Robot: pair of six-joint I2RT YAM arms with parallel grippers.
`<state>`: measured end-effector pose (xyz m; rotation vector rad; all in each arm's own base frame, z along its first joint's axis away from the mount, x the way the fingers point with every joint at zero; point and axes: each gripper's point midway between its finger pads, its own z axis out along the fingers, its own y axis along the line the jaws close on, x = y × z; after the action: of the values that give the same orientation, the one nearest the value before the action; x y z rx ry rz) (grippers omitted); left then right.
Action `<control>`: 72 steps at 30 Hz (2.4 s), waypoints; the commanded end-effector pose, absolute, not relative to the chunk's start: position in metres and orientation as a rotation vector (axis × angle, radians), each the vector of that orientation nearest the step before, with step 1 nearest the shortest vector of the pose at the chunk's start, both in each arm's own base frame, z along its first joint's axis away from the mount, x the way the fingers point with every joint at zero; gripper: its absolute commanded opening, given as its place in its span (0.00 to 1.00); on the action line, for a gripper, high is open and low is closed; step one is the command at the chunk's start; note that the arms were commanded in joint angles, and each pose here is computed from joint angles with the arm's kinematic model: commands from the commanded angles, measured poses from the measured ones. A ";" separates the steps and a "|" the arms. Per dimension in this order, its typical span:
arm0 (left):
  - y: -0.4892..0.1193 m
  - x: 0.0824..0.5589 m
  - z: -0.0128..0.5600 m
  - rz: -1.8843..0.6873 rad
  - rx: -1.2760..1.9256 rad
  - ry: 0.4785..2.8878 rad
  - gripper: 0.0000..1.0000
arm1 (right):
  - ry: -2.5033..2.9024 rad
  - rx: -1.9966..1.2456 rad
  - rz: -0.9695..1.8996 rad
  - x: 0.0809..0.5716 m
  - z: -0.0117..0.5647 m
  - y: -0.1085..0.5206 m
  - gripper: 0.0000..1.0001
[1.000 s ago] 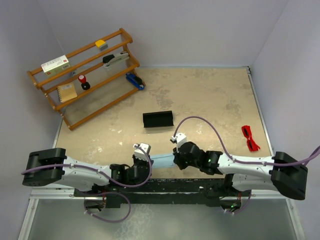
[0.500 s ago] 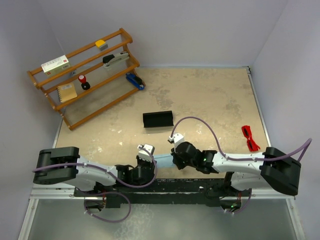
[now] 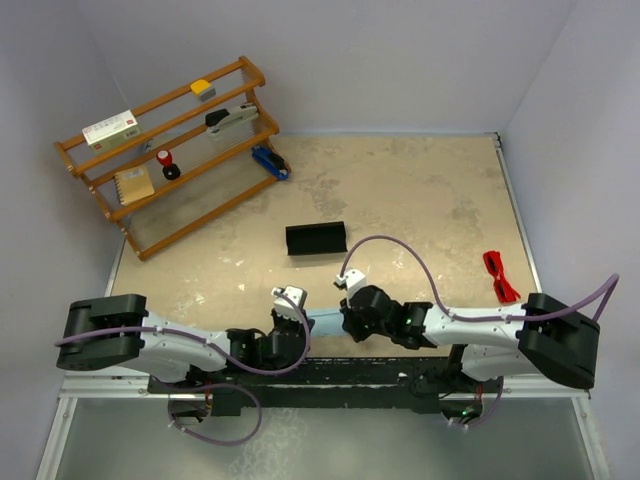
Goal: Organize the sunglasses
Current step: Adjust the glasses cleaning cloth in the sunglasses case.
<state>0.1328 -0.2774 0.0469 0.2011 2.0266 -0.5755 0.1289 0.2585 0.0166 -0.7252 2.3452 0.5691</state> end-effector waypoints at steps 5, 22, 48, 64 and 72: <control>-0.281 0.134 0.059 -0.600 0.171 1.999 0.05 | 2.364 -0.730 0.619 0.115 0.013 0.262 0.00; -0.292 0.132 0.043 -0.614 0.150 2.034 0.05 | 2.371 -0.735 0.589 0.112 0.010 0.259 0.00; -0.247 0.123 0.019 -0.420 0.153 2.152 0.00 | 2.362 -0.744 0.594 0.110 0.010 0.258 0.00; -0.237 0.123 0.018 -0.419 0.131 2.149 0.00 | 2.348 -0.762 0.613 0.104 0.023 0.263 0.01; -0.237 0.125 0.023 -0.416 0.126 2.134 0.00 | 2.351 -0.771 0.600 0.101 0.027 0.260 0.01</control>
<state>0.1231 -0.2404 0.0198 0.1396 2.1546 -0.4290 0.1002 0.2581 0.0164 -0.7906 2.3574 0.6002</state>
